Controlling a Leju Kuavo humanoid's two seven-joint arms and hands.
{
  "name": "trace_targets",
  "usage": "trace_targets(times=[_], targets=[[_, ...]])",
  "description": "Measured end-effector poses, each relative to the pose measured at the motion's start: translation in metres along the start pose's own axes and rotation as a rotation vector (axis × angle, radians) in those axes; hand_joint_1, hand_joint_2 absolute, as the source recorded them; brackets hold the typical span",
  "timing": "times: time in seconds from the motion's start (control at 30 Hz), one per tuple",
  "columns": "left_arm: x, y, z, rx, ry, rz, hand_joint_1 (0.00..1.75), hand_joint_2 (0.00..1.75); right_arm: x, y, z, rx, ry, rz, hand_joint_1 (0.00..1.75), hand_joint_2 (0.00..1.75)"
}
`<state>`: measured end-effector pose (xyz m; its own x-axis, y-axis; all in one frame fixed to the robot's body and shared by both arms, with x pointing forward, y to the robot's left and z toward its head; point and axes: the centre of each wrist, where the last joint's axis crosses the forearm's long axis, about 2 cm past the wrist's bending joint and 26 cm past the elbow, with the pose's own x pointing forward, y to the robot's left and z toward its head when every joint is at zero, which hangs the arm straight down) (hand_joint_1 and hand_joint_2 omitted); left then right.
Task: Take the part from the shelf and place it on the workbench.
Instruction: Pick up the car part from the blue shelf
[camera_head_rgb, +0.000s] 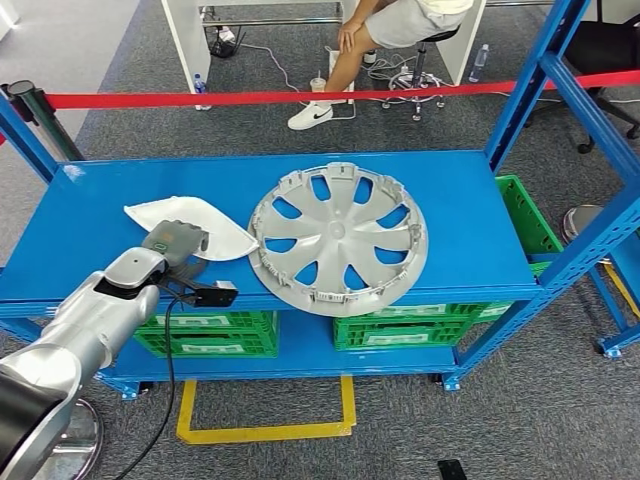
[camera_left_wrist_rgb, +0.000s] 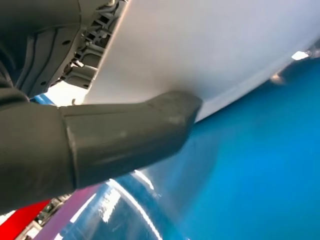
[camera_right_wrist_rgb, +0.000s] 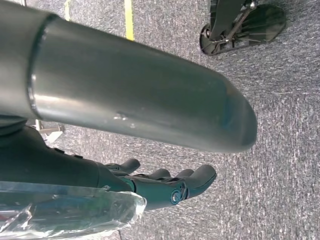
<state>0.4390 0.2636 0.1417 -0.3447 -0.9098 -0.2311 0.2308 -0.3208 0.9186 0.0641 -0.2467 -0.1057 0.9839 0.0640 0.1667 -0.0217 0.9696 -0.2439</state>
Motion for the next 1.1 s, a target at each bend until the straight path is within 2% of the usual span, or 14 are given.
trace_targets(times=[0.77,0.9,1.1], targets=[[0.0009,0.0,0.0005,0.087,0.044,0.008,1.75,1.75,0.0003,-0.0001,0.0,-0.003,0.004,-0.001,0.0,0.0],[0.0012,-0.0023,0.0018,0.159,0.054,0.026,1.75,1.75,0.0001,0.0,0.0,-0.006,0.006,-0.002,0.0,0.0],[-0.0038,-0.0011,0.004,0.339,0.094,0.109,1.75,1.75,-0.0002,-0.0001,0.0,-0.012,0.015,-0.008,0.0,0.0]])
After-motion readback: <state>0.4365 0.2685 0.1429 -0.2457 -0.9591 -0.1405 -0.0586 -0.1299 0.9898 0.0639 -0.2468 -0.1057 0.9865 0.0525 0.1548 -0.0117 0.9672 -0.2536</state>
